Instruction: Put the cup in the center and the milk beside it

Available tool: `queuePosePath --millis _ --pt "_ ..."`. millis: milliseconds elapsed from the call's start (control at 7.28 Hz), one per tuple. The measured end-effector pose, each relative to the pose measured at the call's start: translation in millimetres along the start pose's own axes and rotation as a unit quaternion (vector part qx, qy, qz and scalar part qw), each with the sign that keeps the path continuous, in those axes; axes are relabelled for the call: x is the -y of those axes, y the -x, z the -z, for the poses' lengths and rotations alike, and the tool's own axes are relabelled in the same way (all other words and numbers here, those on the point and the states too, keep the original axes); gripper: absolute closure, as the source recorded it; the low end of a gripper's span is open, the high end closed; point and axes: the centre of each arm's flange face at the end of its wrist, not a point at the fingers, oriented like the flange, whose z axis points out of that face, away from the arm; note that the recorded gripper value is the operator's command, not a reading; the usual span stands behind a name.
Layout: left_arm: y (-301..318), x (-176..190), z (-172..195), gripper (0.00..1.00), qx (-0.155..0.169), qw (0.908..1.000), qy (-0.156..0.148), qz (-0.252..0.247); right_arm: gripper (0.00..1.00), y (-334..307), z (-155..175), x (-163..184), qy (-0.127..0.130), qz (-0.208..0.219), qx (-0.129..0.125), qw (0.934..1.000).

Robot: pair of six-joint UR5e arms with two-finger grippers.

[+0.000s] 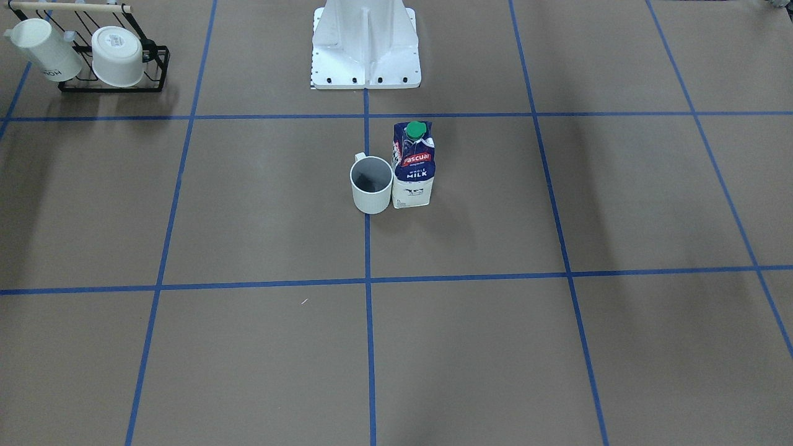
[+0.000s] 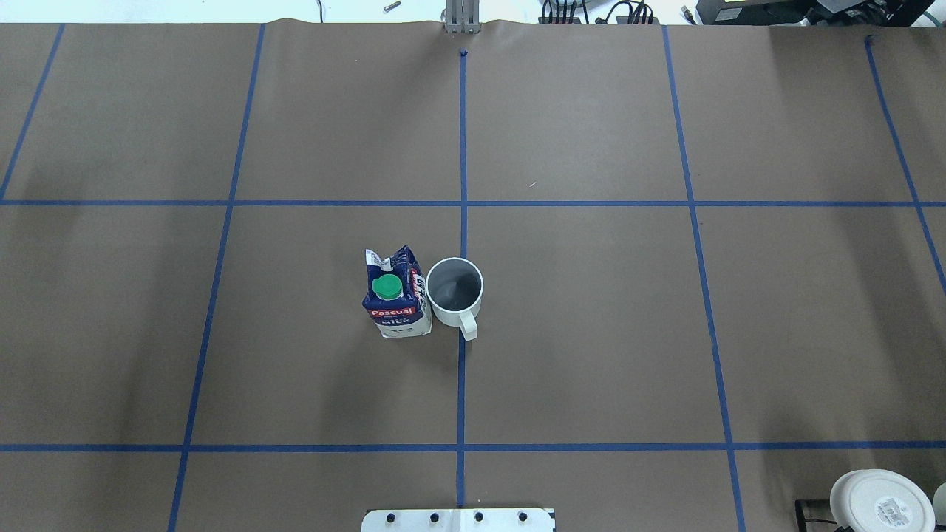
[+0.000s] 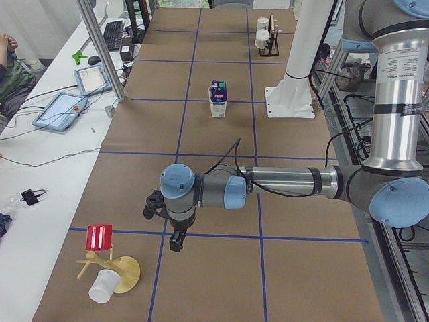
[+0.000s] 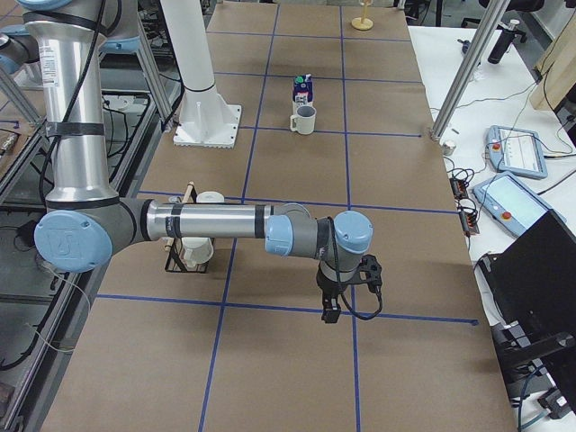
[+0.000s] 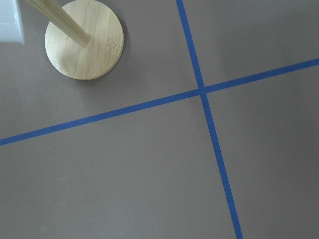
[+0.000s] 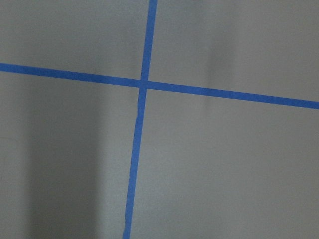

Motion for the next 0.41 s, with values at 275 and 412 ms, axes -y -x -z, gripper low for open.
queuePosePath --millis 275,412 --pt "0.1 -0.1 -0.1 0.02 0.000 1.0000 0.000 0.000 0.00 0.5 0.2 0.3 0.000 0.001 0.000 1.0000" --pt "0.3 -1.4 -1.0 0.02 -0.001 1.0000 0.001 0.001 0.00 0.8 0.3 0.7 0.000 0.001 0.000 1.0000"
